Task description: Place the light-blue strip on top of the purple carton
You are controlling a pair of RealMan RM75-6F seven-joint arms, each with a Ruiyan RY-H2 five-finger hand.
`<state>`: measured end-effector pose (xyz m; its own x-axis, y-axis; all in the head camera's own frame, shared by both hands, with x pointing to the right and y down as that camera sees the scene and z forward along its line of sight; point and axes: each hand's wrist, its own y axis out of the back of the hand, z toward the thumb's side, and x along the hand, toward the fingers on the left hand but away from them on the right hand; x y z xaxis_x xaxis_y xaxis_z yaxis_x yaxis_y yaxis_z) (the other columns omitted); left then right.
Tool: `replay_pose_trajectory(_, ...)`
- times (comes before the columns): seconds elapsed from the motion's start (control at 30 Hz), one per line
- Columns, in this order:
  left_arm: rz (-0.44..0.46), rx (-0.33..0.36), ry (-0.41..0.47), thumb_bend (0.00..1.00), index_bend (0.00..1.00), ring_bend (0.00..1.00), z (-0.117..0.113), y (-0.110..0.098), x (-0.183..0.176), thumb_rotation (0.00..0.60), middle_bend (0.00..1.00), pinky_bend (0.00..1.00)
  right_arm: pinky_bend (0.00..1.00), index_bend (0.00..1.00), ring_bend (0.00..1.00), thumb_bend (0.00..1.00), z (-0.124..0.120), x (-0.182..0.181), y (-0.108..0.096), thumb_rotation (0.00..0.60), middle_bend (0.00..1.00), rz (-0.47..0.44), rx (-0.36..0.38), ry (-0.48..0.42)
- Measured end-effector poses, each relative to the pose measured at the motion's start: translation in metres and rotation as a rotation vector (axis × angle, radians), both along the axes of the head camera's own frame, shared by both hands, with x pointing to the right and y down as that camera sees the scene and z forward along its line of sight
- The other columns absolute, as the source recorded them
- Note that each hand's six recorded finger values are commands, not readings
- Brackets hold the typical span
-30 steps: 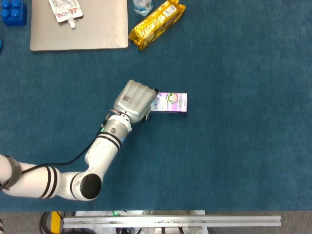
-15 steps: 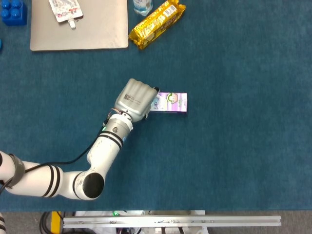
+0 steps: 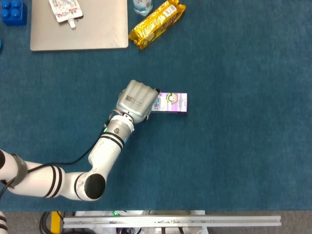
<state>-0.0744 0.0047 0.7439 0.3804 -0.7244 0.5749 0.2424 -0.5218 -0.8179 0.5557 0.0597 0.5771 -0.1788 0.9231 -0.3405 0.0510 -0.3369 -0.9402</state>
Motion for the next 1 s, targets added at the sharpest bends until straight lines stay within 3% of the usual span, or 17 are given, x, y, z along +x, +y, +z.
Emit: replay_pose_trajectory(1.0,0.003,0.007,0.005,0.48,0.37,1.00,-0.0015,0.0000,0.0101,0.600,1.00,1.00,0.36,0.02,0.39,0.26,0.0012,0.0046,0.0013,0.600,0.44,0.011,-0.002,0.000)
